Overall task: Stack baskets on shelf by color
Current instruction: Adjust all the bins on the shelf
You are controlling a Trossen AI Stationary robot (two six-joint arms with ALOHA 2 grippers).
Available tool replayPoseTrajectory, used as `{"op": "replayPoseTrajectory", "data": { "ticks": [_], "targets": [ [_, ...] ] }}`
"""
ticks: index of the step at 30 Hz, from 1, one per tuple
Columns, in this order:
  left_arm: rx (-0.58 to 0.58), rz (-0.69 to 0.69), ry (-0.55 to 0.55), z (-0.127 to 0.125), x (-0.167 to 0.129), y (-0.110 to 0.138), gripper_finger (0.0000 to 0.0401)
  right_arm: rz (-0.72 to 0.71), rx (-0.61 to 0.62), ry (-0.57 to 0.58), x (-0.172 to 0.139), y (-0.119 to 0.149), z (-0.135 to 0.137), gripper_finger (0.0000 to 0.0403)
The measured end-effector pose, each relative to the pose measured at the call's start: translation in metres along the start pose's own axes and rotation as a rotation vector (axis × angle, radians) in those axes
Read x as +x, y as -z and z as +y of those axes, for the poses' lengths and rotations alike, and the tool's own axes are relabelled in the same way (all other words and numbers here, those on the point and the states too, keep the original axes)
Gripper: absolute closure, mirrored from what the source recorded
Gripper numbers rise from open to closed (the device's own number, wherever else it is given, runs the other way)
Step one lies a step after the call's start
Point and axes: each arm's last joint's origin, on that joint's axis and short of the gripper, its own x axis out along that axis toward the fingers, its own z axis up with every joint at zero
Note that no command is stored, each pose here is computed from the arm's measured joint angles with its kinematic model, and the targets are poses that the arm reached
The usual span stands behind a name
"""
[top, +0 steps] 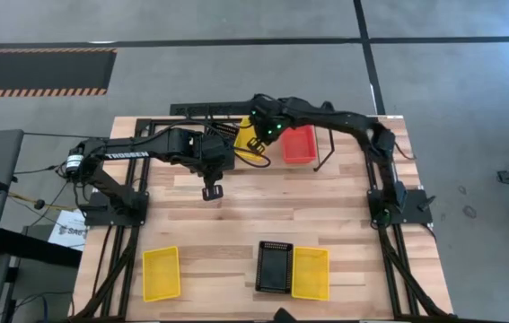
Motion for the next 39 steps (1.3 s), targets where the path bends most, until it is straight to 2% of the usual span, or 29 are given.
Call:
{"op": "replayPoseTrajectory", "data": {
  "ticks": [4, 11, 21, 29, 34, 39],
  "targets": [
    [0.0, 0.0, 0.0, 0.0, 0.0, 0.0, 0.0401, -0.012, -0.014, -0.064, 0.015, -0.001, 0.01, 0.0403],
    [0.0, 0.0, 0.0, 0.0, 0.0, 0.0, 0.0401, 0.047, -0.034, -0.096, 0.033, 0.005, 0.02, 0.0403],
    [0.0, -0.001, 0.0, 0.0, 0.0, 0.0, 0.0401, 0.198, -0.078, -0.05, 0.032, 0.02, 0.015, 0.0403],
    [0.0, 0.0, 0.0, 0.0, 0.0, 0.0, 0.0401, 0.258, -0.081, 0.031, 0.03, 0.024, 0.005, 0.0403],
    [-0.001, -0.001, 0.0, 0.0, 0.0, 0.0, 0.0401, 0.238, -0.075, 0.045, 0.03, 0.022, 0.002, 0.0403],
    [-0.001, 0.0, 0.0, 0.0, 0.0, 0.0, 0.0401, 0.12, -0.076, 0.028, 0.017, 0.004, 0.006, 0.0403]
  ]
}}
